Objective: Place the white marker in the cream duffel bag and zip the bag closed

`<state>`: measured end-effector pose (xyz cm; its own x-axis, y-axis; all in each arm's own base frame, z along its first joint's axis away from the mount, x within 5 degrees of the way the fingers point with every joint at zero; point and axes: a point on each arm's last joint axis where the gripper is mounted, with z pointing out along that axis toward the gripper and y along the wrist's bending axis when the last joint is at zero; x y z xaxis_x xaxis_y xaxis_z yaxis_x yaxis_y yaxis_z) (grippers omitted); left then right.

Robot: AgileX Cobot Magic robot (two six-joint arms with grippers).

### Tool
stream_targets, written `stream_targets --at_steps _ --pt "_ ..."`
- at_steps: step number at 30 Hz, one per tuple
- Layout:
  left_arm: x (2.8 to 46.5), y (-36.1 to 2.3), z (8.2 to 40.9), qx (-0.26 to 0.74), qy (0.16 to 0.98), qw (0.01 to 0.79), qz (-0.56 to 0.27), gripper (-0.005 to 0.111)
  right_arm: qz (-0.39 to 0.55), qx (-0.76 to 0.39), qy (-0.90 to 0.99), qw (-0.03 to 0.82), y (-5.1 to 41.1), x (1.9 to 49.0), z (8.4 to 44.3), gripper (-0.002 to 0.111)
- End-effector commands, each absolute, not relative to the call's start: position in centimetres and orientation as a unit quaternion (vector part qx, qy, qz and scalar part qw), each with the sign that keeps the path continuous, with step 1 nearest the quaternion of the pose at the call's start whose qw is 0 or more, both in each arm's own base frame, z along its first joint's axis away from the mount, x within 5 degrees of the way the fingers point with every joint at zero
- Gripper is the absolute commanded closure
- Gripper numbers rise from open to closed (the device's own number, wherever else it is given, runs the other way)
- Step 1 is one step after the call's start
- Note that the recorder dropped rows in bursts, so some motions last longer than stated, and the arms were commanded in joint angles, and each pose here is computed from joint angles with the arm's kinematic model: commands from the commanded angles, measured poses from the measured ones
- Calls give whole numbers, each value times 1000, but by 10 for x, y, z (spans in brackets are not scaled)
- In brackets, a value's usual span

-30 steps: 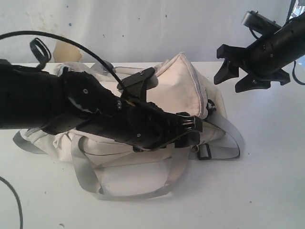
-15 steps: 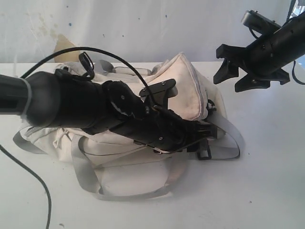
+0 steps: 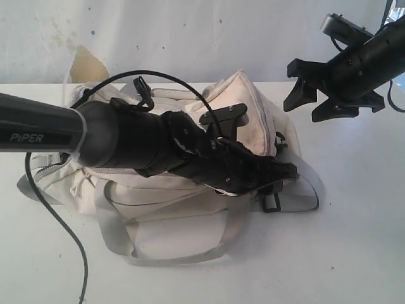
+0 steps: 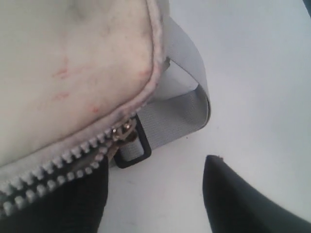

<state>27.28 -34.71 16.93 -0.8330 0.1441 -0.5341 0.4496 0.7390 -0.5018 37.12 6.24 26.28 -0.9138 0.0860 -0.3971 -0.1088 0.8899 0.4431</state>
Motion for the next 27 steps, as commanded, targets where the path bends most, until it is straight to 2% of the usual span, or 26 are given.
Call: stream_targets --at_steps 1,10,15,27 --pt "273 -350 159 201 898 246 -306 46 231 -8 948 220 60 374 265 53" --pt "287 -354 160 184 887 304 -295 46 230 -7 947 223 60 374 265 53" --pt "276 -365 162 213 884 283 -304 46 230 -7 947 226 59 375 265 53" --pt "283 -367 134 208 887 310 -272 46 228 -5 946 230 59 375 266 53"
